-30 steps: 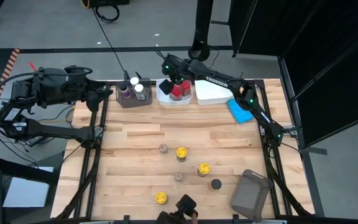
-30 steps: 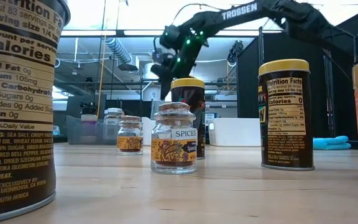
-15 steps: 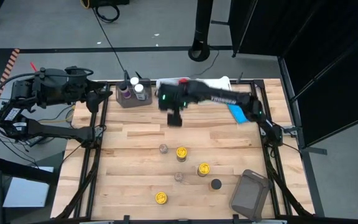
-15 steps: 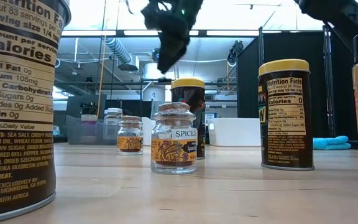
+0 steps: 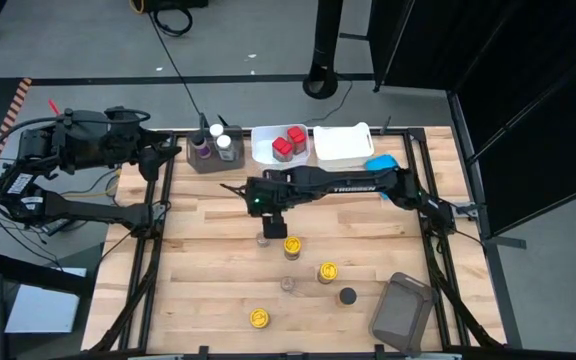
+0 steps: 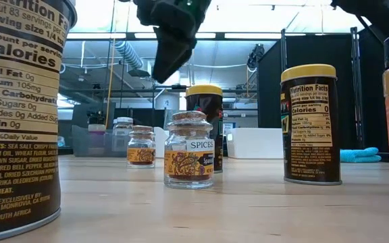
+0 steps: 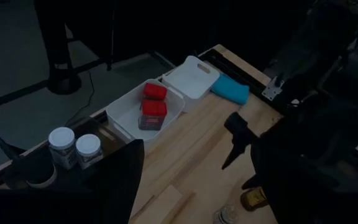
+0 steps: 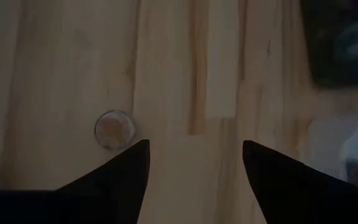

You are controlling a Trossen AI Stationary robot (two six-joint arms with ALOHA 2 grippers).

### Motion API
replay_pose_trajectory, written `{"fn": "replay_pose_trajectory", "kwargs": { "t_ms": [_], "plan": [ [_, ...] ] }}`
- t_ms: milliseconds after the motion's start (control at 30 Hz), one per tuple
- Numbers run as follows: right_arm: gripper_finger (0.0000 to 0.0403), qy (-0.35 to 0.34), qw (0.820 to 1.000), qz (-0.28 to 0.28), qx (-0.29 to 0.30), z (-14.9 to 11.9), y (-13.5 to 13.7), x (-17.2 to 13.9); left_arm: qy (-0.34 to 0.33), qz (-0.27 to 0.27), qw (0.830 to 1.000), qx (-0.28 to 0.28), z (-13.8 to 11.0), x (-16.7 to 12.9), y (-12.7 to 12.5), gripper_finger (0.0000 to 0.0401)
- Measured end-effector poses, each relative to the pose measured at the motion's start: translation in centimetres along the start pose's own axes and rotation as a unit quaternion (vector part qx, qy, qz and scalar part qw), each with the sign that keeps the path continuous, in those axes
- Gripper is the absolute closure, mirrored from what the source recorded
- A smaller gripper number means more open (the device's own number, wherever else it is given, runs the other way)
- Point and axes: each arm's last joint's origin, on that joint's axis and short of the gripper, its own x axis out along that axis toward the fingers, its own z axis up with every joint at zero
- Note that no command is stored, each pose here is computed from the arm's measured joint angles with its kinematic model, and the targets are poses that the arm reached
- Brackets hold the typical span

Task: Sort spices by type
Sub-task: Put the orange seasoning bottle into the bottom black bin

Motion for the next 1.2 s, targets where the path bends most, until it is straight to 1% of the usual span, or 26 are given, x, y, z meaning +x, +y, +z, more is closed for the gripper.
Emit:
{"fn": "replay_pose_trajectory", "kwargs": {
  "t_ms": [267, 833, 1033, 1200],
  "plan": [
    [0.0138, 0.027, 0.999, 0.009, 0.02, -0.5, 1.2, -0.2, 0.002, -0.004, 1.0, 0.0, 0.0, 0.0, 0.0, 0.01],
    [0.0144, 0.028, 0.999, 0.026, 0.003, -0.5, 3.2, -0.4, 0.003, -0.004, 1.0, 0.0, 0.0, 0.0, 0.0, 0.01],
    [0.0149, 0.075, 0.996, 0.027, 0.025, -1.4, 3.3, -0.8, 0.002, -0.004, 1.0, 0.0, 0.0, 0.0, 0.0, 0.01],
    [0.0148, 0.112, 0.993, 0.023, 0.044, -2.5, 2.9, -3.4, 0.002, -0.004, 1.0, 0.003, 0.0, 0.0, 0.0, 0.01]
  ]
}}
